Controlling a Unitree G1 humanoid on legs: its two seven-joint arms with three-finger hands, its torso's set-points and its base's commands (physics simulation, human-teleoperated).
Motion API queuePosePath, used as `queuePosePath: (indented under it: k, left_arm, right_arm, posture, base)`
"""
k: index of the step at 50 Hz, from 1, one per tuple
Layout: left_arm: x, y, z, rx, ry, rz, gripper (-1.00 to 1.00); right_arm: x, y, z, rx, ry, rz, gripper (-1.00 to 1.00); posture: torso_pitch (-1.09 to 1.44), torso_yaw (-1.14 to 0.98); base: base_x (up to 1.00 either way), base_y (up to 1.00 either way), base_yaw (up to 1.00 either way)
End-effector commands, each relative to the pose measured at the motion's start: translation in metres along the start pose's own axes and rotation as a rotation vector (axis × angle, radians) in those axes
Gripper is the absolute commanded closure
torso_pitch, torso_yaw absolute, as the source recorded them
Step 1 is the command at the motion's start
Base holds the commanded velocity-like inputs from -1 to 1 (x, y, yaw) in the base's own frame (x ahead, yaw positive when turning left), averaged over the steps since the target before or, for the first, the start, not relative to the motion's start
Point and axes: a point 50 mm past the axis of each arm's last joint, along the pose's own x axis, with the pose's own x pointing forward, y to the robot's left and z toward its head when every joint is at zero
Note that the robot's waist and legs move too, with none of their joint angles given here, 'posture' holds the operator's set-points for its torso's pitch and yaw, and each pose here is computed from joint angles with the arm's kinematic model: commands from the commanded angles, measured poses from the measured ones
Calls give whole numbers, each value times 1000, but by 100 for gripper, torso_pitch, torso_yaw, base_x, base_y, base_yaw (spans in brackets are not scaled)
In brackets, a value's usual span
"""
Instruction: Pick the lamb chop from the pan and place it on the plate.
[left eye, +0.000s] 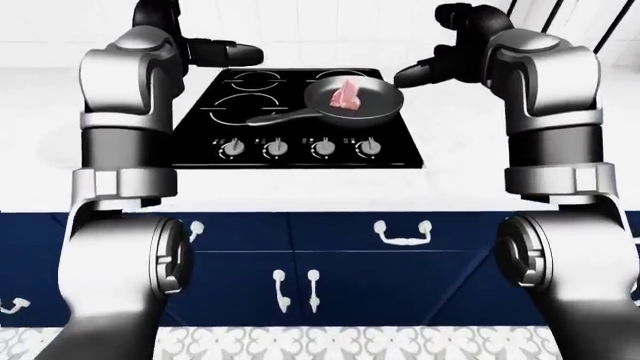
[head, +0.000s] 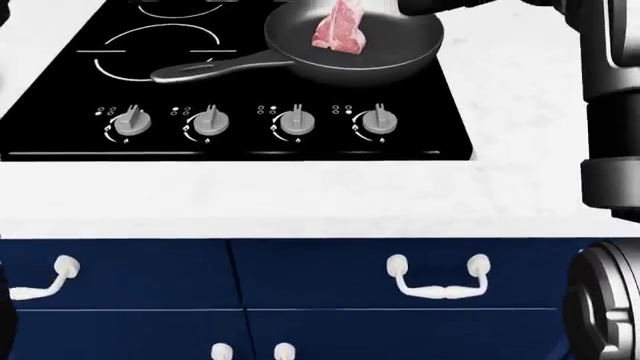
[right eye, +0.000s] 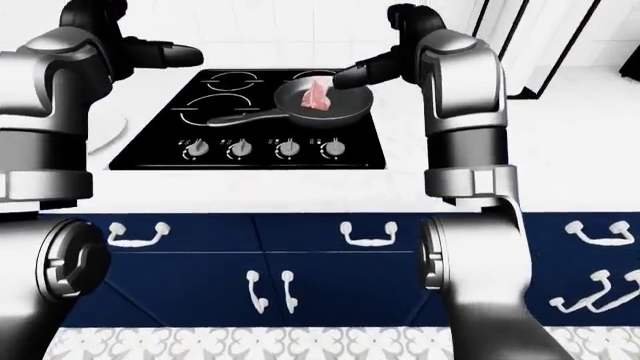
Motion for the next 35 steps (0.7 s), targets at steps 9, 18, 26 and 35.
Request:
queuePosePath:
  k: [9, 18, 26, 35]
  left_arm:
    - [-12, 1, 37, -9, -151, 3, -100]
    - [-13, 0, 40, 0, -157, 5, -100]
    - [-13, -1, 39, 2, -159, 6, -100]
    - [-14, 0, 41, 3, -162, 7, -100]
  right_arm:
    - [-11, -7, 29, -24, -116, -25, -100]
    - [-12, -7, 30, -31, -114, -19, -100]
    - [-12, -7, 27, -34, -109, -17, -100]
    - [-12, -7, 30, -39, -109, -17, -100]
  posture:
    - [0, 0]
    - [0, 0]
    - [0, 0]
    - [0, 0]
  base:
    - [15, 0, 0]
    - [7, 0, 0]
    - [6, 0, 0]
    - [6, 0, 0]
